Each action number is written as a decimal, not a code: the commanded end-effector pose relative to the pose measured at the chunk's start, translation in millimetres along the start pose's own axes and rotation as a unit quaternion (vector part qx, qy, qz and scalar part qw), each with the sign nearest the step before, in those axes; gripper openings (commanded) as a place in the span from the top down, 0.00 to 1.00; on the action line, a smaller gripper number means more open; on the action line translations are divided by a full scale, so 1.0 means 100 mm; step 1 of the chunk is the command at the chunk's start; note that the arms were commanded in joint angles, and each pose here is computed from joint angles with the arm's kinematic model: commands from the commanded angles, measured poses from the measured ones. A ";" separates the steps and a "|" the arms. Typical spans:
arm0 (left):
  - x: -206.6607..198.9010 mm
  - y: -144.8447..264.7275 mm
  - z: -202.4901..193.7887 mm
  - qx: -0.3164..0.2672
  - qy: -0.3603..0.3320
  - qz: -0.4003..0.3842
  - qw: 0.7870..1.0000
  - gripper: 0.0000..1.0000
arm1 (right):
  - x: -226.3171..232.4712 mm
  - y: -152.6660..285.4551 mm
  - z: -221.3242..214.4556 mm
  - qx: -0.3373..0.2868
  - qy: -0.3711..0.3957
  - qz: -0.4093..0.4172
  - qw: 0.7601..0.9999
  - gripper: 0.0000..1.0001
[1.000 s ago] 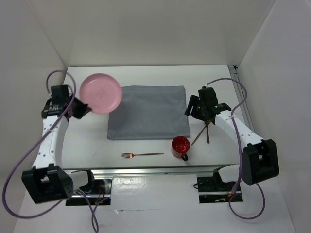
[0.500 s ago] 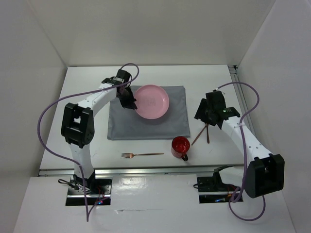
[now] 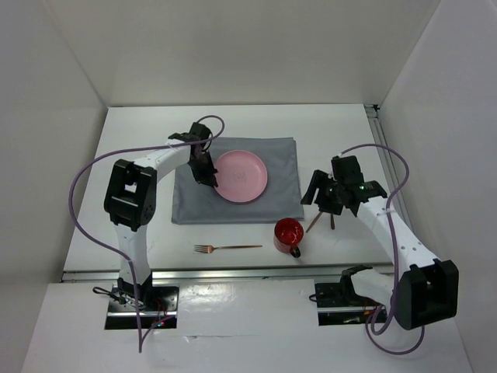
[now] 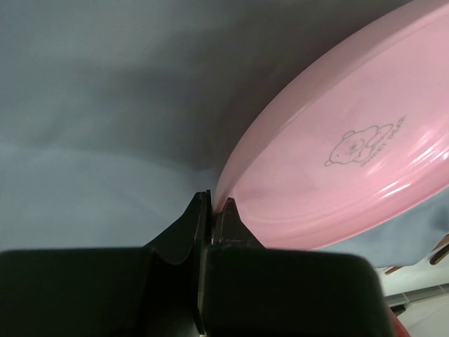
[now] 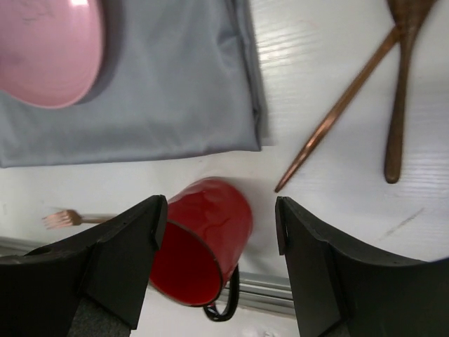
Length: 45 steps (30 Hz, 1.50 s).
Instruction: Set the dinner table for one person
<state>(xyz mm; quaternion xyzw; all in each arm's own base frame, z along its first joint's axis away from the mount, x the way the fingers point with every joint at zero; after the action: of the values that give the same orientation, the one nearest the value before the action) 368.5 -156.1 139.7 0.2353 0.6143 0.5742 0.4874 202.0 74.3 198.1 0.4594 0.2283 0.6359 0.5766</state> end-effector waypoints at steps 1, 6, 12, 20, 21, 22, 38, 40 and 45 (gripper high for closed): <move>0.02 0.01 -0.03 0.001 -0.004 -0.005 1.000 1.00 | 0.13 0.13 -0.03 -0.003 -0.008 0.054 0.999 0.25; 0.03 -0.10 -0.02 0.012 0.003 0.007 1.000 1.00 | 0.22 0.12 -0.25 0.018 0.007 0.076 0.997 0.24; 0.05 -0.02 -0.04 -0.005 -0.001 0.030 1.000 0.53 | 0.33 0.08 -0.54 0.045 0.001 0.043 0.998 0.24; -0.03 0.51 -0.02 -0.055 -0.028 0.030 0.998 0.22 | 0.31 -0.14 -0.75 0.092 -0.014 -0.031 0.995 0.36; -0.03 0.59 -0.03 -0.062 -0.029 0.029 0.997 0.22 | 0.32 -0.16 -0.78 0.100 -0.014 -0.034 0.994 0.38; -0.05 0.70 -0.03 -0.069 -0.035 0.022 0.997 0.22 | 0.31 -0.20 -0.81 0.103 -0.009 -0.041 0.994 0.42; 0.11 1.79 -0.25 -0.180 -0.089 -0.013 0.980 0.24 | 0.79 0.23 0.65 -0.083 0.071 -0.105 0.988 1.00; 0.23 1.82 -0.37 -0.183 -0.091 0.001 0.979 0.24 | 0.82 0.04 1.05 -0.090 0.063 -0.115 0.987 1.00; 0.42 1.82 -0.60 -0.187 -0.093 0.036 0.977 0.24 | 0.99 -0.39 1.76 -0.111 0.061 -0.105 0.986 1.00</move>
<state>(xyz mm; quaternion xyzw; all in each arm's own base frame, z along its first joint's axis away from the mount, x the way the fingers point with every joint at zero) 268.3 -112.8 282.4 0.2083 0.4601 0.6552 0.5618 341.7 132.7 270.8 0.3580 0.2545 0.6031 0.6658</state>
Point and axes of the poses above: each gripper's point midway between its finger pads, its own y axis back along the fingers, its own x axis along the line the jaws close on, z = x × y, the point moved 10 cm from there along y, back along the fingers, and after that the axes turned 7 degrees about y, right-handed, at the moved point
